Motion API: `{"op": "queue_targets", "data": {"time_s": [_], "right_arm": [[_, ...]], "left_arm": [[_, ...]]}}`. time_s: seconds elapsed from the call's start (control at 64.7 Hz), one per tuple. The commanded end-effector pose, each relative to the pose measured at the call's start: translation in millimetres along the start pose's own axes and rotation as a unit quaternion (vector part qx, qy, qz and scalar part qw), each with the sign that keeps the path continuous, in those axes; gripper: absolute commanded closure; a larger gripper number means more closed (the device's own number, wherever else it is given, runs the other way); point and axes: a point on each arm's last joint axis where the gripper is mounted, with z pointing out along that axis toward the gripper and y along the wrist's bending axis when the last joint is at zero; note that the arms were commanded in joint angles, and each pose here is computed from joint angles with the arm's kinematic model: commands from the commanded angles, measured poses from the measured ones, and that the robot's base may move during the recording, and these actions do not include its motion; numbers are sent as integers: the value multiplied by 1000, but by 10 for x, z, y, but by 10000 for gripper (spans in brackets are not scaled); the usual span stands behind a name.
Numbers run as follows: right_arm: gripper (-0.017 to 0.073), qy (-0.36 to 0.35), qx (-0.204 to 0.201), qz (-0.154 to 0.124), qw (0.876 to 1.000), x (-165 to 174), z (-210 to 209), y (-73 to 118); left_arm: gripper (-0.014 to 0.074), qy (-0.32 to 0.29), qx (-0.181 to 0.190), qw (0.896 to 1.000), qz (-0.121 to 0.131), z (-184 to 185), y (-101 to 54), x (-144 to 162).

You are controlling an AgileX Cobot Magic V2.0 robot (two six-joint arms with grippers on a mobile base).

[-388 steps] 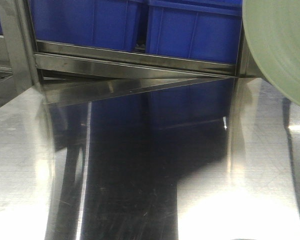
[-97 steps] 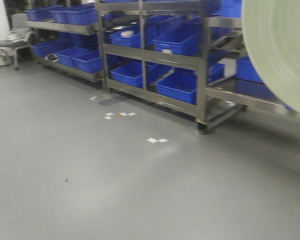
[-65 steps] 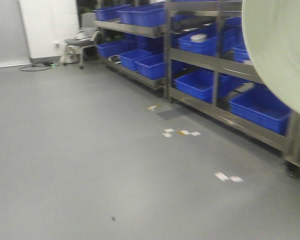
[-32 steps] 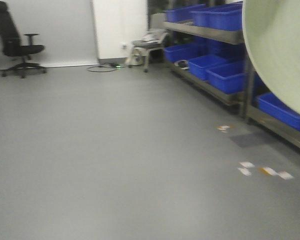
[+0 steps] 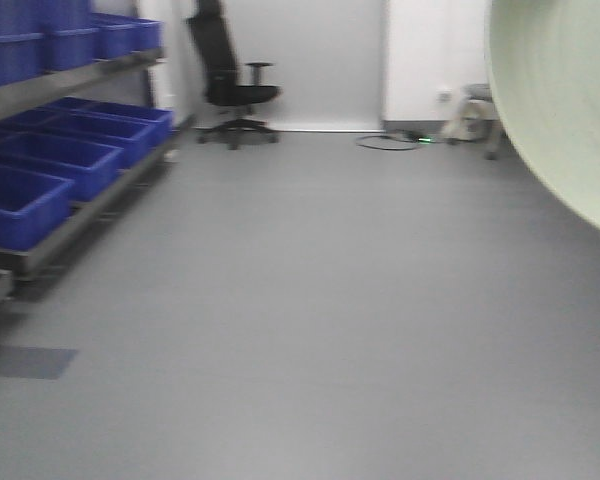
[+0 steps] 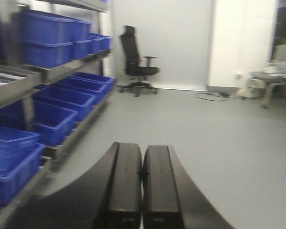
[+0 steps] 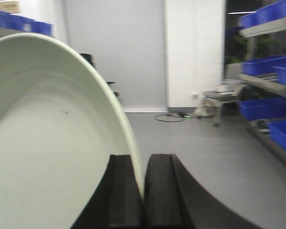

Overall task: Place green plate on second shelf with right arm
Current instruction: 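Turn the base and drive up to the shelf of blue bins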

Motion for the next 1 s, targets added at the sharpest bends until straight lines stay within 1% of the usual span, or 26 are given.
{"op": "queue_targets", "data": {"time_s": [0.0, 0.989], "right_arm": [[506, -70, 1, 8, 998, -203, -5, 6], [506, -70, 1, 8, 998, -203, -5, 6]], "left_arm": [[463, -29, 3, 1000, -8, -6, -2, 57], [463, -29, 3, 1000, -8, -6, -2, 57]]}}
